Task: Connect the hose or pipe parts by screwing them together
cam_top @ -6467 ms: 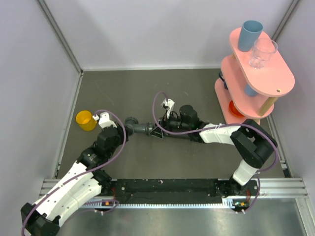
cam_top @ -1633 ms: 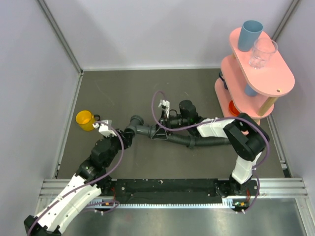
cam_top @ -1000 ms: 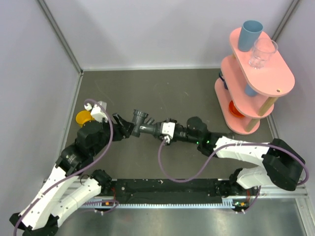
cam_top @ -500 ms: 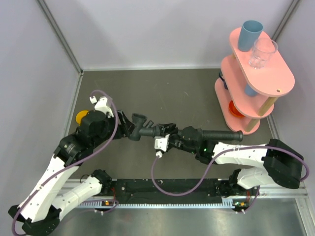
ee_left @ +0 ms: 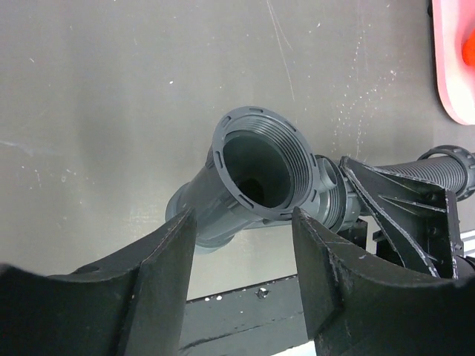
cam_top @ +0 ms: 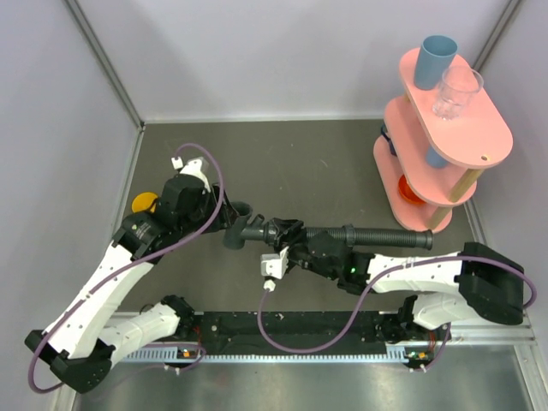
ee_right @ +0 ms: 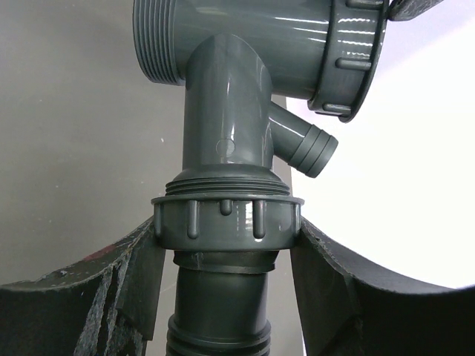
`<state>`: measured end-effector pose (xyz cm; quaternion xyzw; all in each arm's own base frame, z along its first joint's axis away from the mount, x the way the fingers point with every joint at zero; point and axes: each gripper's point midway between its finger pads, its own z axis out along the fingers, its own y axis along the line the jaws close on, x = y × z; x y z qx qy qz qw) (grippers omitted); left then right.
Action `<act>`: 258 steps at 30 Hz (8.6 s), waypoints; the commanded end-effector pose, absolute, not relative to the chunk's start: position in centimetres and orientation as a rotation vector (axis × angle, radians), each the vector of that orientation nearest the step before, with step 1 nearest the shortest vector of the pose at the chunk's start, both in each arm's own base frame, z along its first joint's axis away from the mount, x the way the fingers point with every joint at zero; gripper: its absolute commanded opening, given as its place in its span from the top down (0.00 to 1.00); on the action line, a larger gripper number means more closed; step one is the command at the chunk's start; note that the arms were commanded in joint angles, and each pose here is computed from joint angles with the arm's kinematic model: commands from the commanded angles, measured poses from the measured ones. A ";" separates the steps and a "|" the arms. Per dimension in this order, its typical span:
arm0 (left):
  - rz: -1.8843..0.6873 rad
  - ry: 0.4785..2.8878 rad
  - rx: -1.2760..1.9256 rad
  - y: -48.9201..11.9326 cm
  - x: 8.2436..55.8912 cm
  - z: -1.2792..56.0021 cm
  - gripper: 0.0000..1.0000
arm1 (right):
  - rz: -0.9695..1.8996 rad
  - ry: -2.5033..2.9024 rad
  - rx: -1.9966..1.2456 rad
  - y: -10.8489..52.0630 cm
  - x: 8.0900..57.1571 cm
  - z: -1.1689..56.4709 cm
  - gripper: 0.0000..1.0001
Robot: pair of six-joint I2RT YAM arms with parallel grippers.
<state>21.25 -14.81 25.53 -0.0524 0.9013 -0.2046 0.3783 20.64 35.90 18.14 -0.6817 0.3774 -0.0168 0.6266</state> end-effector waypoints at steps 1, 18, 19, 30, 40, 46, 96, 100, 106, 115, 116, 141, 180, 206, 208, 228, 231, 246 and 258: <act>-0.490 2.283 -0.138 -14.5 22.0 25.5 0.42 | -0.076 0.797 -1.465 36.6 20.8 21.3 1.00; -0.467 2.317 -0.183 -14.3 23.5 23.3 0.38 | -0.132 0.796 -1.509 36.8 20.7 18.9 1.00; -0.473 2.325 -0.175 -14.5 23.5 22.9 0.38 | -0.136 0.796 -1.504 36.8 20.7 19.0 1.00; -0.729 2.324 0.040 -17.9 21.6 20.2 0.97 | 0.121 0.943 -1.419 37.8 21.4 20.4 1.00; -0.954 1.968 0.110 -19.2 20.8 19.9 1.00 | 0.754 1.095 -1.230 37.1 22.5 24.4 1.00; -0.947 2.044 0.021 -18.9 20.9 16.5 1.00 | 1.020 1.074 -1.098 35.0 22.9 27.3 1.00; -1.038 2.085 0.086 -17.3 21.0 30.6 0.21 | 0.133 0.858 -1.294 32.5 22.4 24.7 1.00; -1.008 2.143 0.081 -17.2 21.9 28.8 0.21 | 0.143 0.826 -1.293 32.8 21.2 24.9 1.00; -0.970 2.206 0.073 -17.0 22.4 26.3 0.22 | 0.143 0.815 -1.282 33.0 21.0 25.2 1.00; -1.155 2.213 0.103 -19.0 22.0 24.6 0.22 | 0.182 0.776 -1.280 33.8 20.1 25.7 1.00; -1.212 2.188 0.114 -19.6 21.9 25.1 0.23 | 0.199 0.780 -1.274 33.9 20.1 25.7 1.00; -1.223 1.946 0.405 -20.3 21.1 21.9 1.00 | 0.898 1.182 -1.261 33.2 21.9 25.6 0.34; -1.177 1.623 0.575 -19.8 20.0 24.9 1.00 | 0.869 1.186 -1.332 35.8 20.9 24.6 0.87; -1.229 2.027 -0.024 -18.8 23.6 24.9 1.00 | 0.427 1.251 -1.248 32.0 24.1 20.8 0.01; -1.240 2.053 -0.096 -18.7 23.7 25.4 1.00 | 0.317 1.202 -1.246 31.6 24.2 20.9 0.01; -1.364 2.177 -0.235 -19.3 22.5 24.3 1.00 | 0.012 0.984 -1.207 35.7 22.8 21.8 0.54; -1.348 2.152 -0.074 -19.5 22.2 24.0 1.00 | 0.110 1.005 -1.228 36.4 22.1 22.0 0.72; -1.016 1.669 0.596 -18.5 20.2 21.0 1.00 | 1.086 1.303 -1.355 37.2 23.4 23.9 0.84; -1.151 1.927 0.160 -18.3 22.5 23.0 1.00 | 0.729 1.191 -1.241 33.4 23.9 22.5 0.01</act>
